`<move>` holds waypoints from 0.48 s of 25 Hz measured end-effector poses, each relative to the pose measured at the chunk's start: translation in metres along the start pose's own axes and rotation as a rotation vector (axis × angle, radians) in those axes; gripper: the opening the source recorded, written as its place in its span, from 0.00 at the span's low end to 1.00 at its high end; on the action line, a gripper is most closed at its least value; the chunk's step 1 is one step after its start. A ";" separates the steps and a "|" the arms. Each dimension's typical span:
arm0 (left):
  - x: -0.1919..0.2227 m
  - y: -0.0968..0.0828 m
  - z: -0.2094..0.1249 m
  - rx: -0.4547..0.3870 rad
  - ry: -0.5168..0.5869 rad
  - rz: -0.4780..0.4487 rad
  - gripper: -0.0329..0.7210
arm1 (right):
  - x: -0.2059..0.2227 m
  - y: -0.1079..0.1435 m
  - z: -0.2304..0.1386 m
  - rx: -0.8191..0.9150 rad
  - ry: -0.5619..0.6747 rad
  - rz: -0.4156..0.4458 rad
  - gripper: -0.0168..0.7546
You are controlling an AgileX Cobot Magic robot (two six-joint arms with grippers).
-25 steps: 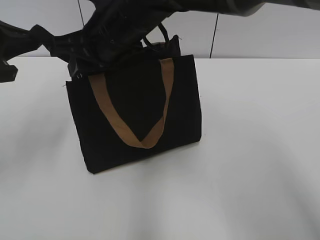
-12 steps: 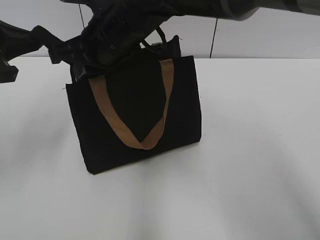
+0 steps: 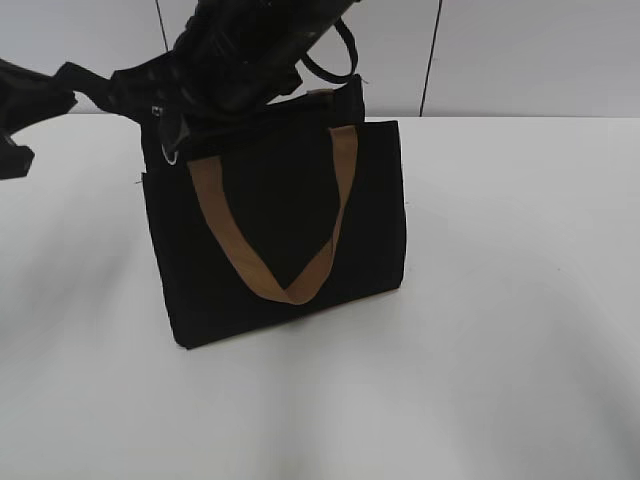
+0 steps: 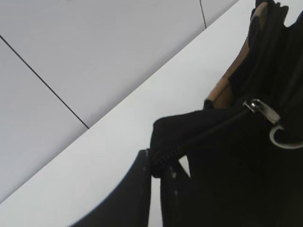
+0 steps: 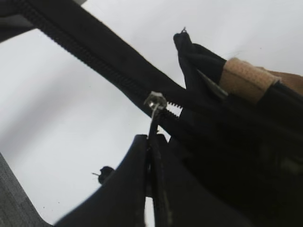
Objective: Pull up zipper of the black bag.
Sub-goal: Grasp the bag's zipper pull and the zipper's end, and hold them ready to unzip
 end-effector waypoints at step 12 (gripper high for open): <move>0.000 -0.025 -0.046 -0.039 0.125 -0.055 0.07 | -0.022 -0.023 -0.004 0.063 0.061 0.009 0.00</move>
Point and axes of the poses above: a point on each arm's last joint axis where the gripper is mounted, x pointing out along that axis toward the gripper, y along the wrist's bending axis when the last joint is at zero, z = x × y, the point moved 3 cm from there along x, pointing out along that axis toward the gripper, and after that the axes turned 5 degrees about -x, right-handed, at the moved point
